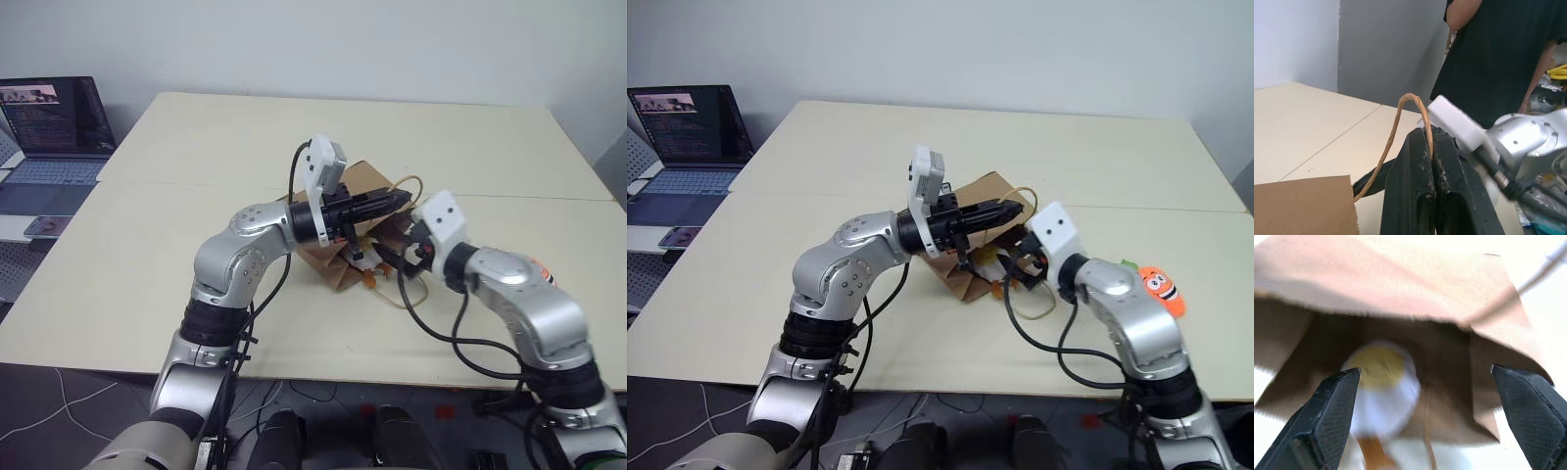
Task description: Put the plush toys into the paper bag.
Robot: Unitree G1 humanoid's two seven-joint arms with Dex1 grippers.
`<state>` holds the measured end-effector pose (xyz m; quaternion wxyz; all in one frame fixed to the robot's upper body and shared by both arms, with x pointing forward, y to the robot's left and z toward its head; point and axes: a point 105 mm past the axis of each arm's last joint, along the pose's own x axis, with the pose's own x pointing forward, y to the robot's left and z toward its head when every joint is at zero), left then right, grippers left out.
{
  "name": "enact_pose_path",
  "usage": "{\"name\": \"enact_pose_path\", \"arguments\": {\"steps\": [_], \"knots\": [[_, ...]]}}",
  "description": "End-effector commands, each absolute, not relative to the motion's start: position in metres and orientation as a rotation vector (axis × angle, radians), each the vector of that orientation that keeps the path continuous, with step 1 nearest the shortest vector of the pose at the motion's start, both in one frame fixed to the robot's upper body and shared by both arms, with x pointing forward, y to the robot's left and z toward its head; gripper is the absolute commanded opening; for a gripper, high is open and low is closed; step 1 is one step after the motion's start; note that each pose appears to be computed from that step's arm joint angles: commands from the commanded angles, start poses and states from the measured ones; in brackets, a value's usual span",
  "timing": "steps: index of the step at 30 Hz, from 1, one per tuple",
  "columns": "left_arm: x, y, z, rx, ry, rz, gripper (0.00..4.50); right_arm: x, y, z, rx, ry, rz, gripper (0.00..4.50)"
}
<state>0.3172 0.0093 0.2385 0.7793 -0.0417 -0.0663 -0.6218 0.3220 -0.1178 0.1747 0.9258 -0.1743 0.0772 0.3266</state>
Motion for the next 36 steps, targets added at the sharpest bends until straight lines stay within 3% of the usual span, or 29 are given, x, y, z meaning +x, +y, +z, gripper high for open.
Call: {"name": "enact_pose_path", "arguments": {"steps": [1, 7, 10, 15, 22, 33, 36], "knots": [[0.316, 0.012, 0.248, -0.069, -0.197, -1.342, 0.00, 0.308, -0.130, 0.195, -0.373, 0.135, 0.716, 4.46], [0.315, 0.009, 0.246, -0.071, -0.199, -1.344, 0.00, 0.280, -0.166, 0.208, -0.438, 0.212, 0.776, 4.46], [0.314, 0.008, 0.245, -0.073, -0.197, -1.346, 0.00, 0.272, -0.198, 0.211, -0.484, 0.254, 0.714, 4.46], [0.311, 0.005, 0.240, -0.072, -0.195, -1.356, 0.00, 0.273, -0.260, 0.198, -0.555, 0.321, 0.500, 4.46], [0.310, 0.001, 0.238, -0.078, -0.199, -1.363, 0.00, 0.277, -0.315, 0.161, -0.543, 0.412, 0.342, 4.46], [0.313, 0.005, 0.240, -0.075, -0.211, -1.343, 0.00, 0.293, -0.328, 0.121, -0.353, 0.496, 0.356, 4.46], [0.314, 0.008, 0.240, -0.072, -0.211, -1.334, 0.00, 0.294, -0.329, 0.119, -0.354, 0.500, 0.355, 3.50]]}}
